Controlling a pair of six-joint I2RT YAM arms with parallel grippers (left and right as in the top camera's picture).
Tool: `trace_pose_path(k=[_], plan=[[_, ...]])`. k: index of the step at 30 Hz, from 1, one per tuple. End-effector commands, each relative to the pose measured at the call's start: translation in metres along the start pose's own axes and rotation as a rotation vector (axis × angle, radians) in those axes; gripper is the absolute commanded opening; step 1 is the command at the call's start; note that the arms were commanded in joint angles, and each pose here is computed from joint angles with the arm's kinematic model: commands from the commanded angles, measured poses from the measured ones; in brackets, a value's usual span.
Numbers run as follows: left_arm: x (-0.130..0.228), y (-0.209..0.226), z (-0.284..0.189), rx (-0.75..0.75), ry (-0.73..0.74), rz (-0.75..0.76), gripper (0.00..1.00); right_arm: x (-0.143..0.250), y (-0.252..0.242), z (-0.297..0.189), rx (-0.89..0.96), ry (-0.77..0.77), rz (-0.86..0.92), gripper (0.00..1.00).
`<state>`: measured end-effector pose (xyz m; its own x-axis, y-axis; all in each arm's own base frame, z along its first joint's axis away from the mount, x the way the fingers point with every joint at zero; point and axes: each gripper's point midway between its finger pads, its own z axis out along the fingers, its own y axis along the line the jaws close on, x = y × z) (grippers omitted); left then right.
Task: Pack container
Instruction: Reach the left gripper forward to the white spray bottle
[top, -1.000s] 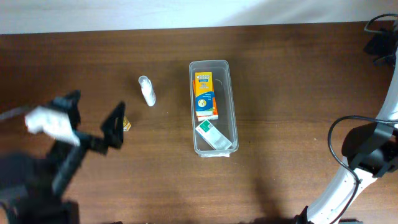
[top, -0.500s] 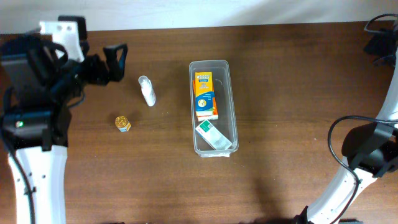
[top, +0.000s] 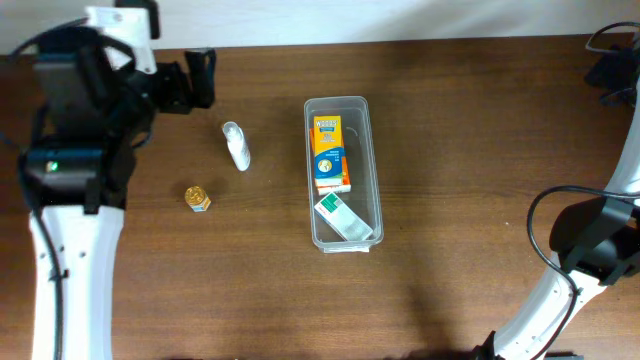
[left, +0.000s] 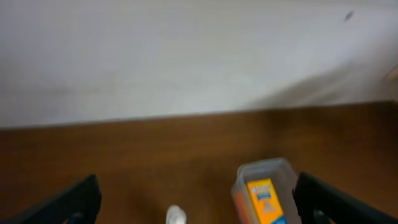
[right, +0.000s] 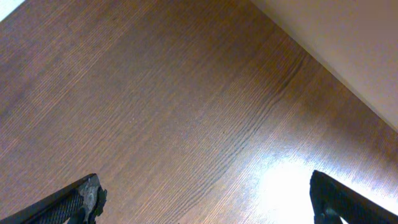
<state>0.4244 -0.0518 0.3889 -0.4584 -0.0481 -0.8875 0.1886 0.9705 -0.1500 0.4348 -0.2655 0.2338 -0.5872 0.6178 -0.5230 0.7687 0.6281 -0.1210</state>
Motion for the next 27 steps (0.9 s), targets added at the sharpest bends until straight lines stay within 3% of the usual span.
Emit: trace_pose_path(k=[1,6,21,27], plan=[[0.01,0.003,0.025,-0.096,0.08,0.031,0.99,0.001,-0.004,0.005,0.025,0.007,-0.004,0.98],[0.044,0.013,0.06,-0.169,0.219,0.012,0.99,0.001,-0.004,0.005,0.025,0.007,-0.004,0.98],[0.116,-0.002,0.117,-0.112,0.451,0.016,1.0,0.001,-0.004,0.005,0.025,0.007,-0.004,0.98],[0.155,0.017,0.139,-0.275,0.549,-0.01,0.99,0.001,-0.004,0.006,0.025,0.007,-0.004,0.98]])
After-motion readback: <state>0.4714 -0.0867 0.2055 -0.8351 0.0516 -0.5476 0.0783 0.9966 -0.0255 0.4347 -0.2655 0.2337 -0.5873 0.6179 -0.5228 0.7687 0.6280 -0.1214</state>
